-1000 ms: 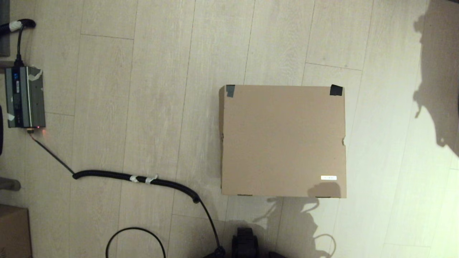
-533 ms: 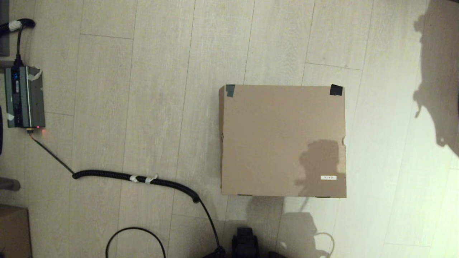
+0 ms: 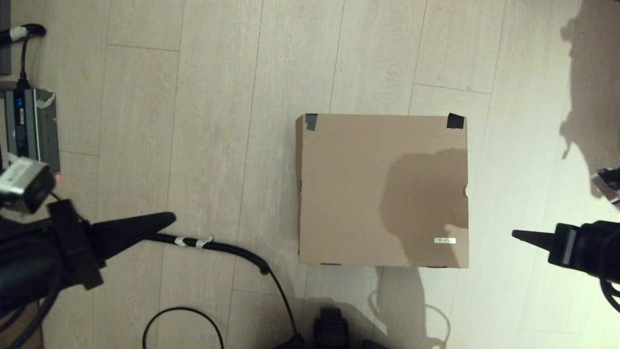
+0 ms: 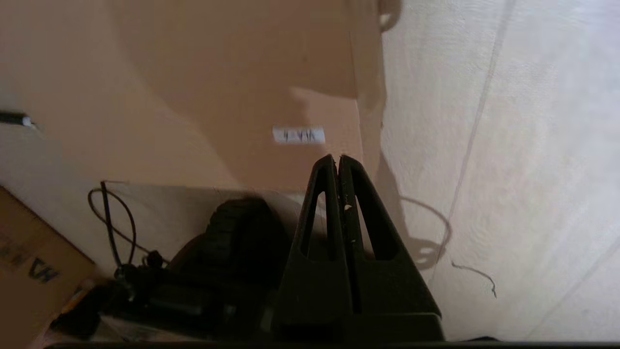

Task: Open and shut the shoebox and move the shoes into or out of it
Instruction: Open the shoe box

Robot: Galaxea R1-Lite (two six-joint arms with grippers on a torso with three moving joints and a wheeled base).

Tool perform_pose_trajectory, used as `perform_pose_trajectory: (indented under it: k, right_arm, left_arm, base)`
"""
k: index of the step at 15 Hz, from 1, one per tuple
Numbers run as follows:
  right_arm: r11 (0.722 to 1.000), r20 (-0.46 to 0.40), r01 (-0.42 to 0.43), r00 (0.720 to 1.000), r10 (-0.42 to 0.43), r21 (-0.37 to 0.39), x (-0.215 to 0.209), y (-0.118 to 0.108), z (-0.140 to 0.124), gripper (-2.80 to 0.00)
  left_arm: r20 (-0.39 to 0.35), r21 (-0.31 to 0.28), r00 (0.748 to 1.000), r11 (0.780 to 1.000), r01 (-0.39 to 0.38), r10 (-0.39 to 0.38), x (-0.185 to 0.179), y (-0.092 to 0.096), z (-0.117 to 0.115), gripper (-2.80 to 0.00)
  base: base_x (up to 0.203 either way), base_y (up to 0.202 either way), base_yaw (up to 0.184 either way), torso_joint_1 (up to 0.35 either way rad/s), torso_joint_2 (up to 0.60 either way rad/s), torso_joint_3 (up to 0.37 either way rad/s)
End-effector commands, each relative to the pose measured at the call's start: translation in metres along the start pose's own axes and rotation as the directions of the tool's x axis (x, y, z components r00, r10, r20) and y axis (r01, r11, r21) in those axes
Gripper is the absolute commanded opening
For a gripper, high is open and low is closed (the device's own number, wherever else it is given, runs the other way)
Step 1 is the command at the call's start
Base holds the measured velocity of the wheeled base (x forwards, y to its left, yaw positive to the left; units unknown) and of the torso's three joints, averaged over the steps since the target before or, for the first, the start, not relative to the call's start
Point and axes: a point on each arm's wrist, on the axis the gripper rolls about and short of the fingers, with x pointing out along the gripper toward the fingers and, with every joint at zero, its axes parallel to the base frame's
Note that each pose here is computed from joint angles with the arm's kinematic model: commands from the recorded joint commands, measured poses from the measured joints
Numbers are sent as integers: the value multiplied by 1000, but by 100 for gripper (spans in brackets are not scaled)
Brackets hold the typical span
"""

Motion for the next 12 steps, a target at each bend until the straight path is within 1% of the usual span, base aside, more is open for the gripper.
perform_pose_trajectory:
  k: [1, 2, 3, 4, 5, 6, 8, 9, 10, 12]
  right_arm:
    - [1000, -122, -1, 993, 2, 8, 47, -16, 1, -280]
    - [998, -146, -39, 989, 33, -39, 56, -24, 3, -280]
    - [997, -172, -51, 984, 41, -50, 65, -32, 3, -280]
    - [998, -196, -46, 980, 36, -43, 75, -40, 2, -280]
    - [999, -201, -32, 979, 25, -30, 83, -51, 3, -280]
    - [1000, -186, -16, 983, 13, -14, 87, -65, 5, -280]
    - [1000, -148, -11, 989, 13, 14, 91, -90, 11, -280]
    - [1000, -154, -17, 988, 20, 24, 96, -96, 10, -280]
    - [999, -167, -29, 985, 33, 29, 101, -100, 7, -280]
    - [996, -186, -81, 979, 87, 39, 107, -99, 3, -280]
  left_arm:
    - [-157, -104, 987, 993, -51, 35, 47, 38, 0, -280]
    - [-194, -125, 981, 991, -39, 14, 58, 47, 0, -280]
    - [-223, -145, 975, 989, -40, 7, 70, 57, 1, -280]
    - [-249, -165, 969, 985, -48, 6, 81, 67, 2, -280]
    - [-272, -181, 962, 982, -53, 1, 92, 77, 3, -280]
    - [-290, -192, 957, 980, -49, -9, 102, 84, 5, -280]
    - [-315, -202, 948, 979, -28, -38, 116, 89, 8, -280]
    - [-328, -205, 944, 978, -26, -44, 120, 90, 6, -280]
    - [-343, -203, 938, 979, -20, -52, 125, 89, 3, -280]
    - [-361, -202, 931, 979, -17, -58, 130, 88, -1, -280]
  base:
    - [0, 0, 0, 0, 0, 0]
    - [0, 0, 0, 0, 0, 0]
    - [0, 0, 0, 0, 0, 0]
    - [0, 0, 0, 0, 0, 0]
    - [0, 0, 0, 0, 0, 0]
    - [0, 0, 0, 0, 0, 0]
    - [0, 0, 0, 0, 0, 0]
    - [0, 0, 0, 0, 0, 0]
    - [0, 0, 0, 0, 0, 0]
    - [0, 0, 0, 0, 0, 0]
